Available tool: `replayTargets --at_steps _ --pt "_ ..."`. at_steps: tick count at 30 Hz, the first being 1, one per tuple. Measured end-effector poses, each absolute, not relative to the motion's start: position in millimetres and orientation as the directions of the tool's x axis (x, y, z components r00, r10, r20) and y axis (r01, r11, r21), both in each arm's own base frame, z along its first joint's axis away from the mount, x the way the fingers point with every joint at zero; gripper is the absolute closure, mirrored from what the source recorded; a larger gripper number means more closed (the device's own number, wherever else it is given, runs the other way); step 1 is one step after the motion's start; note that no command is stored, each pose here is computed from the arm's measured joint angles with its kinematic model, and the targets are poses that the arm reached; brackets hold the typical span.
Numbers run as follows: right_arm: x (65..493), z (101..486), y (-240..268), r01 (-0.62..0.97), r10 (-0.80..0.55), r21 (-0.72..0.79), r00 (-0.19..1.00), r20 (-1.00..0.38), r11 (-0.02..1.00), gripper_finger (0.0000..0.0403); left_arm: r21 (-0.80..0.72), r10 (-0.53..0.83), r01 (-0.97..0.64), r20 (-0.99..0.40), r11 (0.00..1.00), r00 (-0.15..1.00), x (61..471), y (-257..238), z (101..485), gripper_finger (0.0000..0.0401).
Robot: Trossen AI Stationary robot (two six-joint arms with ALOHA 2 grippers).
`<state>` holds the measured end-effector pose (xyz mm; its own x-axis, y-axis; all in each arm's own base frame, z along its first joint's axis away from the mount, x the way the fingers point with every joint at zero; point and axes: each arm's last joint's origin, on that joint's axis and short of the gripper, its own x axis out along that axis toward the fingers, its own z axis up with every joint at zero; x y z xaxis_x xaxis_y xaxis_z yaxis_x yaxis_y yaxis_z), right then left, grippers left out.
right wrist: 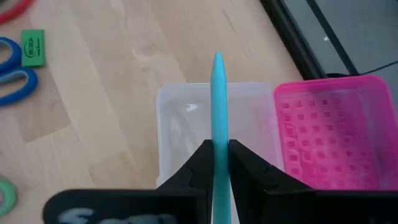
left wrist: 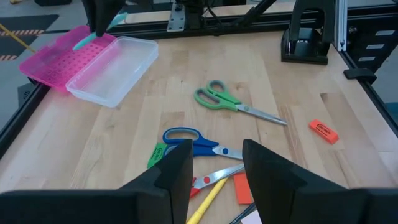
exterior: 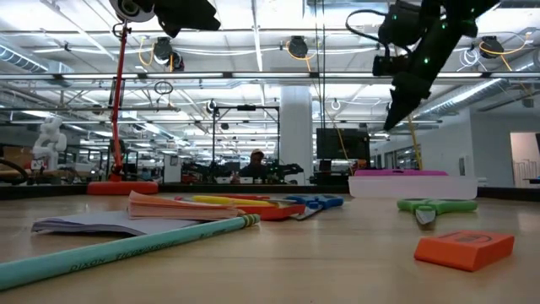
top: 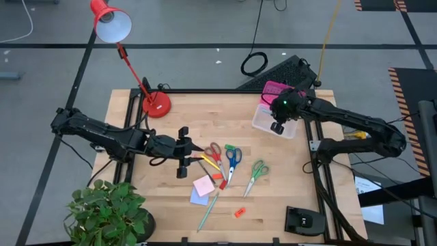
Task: Pack school essentials
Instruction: Put the blue pen into the supply box
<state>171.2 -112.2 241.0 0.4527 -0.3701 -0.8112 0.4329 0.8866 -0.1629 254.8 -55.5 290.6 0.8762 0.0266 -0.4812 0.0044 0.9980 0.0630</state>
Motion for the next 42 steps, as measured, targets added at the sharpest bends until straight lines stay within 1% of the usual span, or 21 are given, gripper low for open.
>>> replayTargets --at_steps 5,14,19,23,31,36,39,42 --pt "162.4 222.8 -123.1 0.436 -0.374 -0.161 0.462 -0.804 0.885 0.0373 0.062 0.027 0.003 -0.481 0.998 0.876 254.8 -55.5 290.6 0.0256" --pt "145.5 195.4 -137.1 0.459 -0.434 -0.219 0.439 -0.787 0.861 0.0373 0.059 0.027 0.002 -0.481 0.998 0.876 254.8 -55.5 290.7 0.0256" --pt "135.9 183.0 -142.2 0.468 -0.454 -0.243 0.413 -0.79 0.85 0.0373 0.058 0.027 0.001 -0.481 0.998 0.877 254.9 -55.5 290.7 0.0256" --pt "137.4 182.0 -145.5 0.46 -0.451 -0.239 0.431 -0.782 0.855 0.0373 0.057 0.027 0.001 -0.477 0.998 0.878 255.0 -55.5 291.1 0.0256" --pt "140.5 159.5 -154.3 0.417 -0.389 -0.228 0.354 -0.851 0.88 0.0373 0.055 0.027 -0.001 -0.477 0.999 0.878 255.1 -55.5 291.0 0.0256" --pt "142.1 146.9 -159.0 0.42 -0.399 -0.266 0.268 -0.877 0.868 0.0373 0.055 0.026 0.0 -0.477 0.998 0.879 255.0 -55.6 291.1 0.0256" --pt "142.7 143.8 -160.2 0.42 -0.399 -0.271 0.254 -0.881 0.866 0.0365 0.055 0.027 0.0 -0.477 0.998 0.878 255.0 -55.6 291.1 0.0256" --pt "142.8 143.5 -160.7 0.423 -0.407 -0.28 0.246 -0.88 0.862 0.0349 0.055 0.027 0.0 -0.477 0.998 0.878 255.0 -55.6 291.0 0.0256"
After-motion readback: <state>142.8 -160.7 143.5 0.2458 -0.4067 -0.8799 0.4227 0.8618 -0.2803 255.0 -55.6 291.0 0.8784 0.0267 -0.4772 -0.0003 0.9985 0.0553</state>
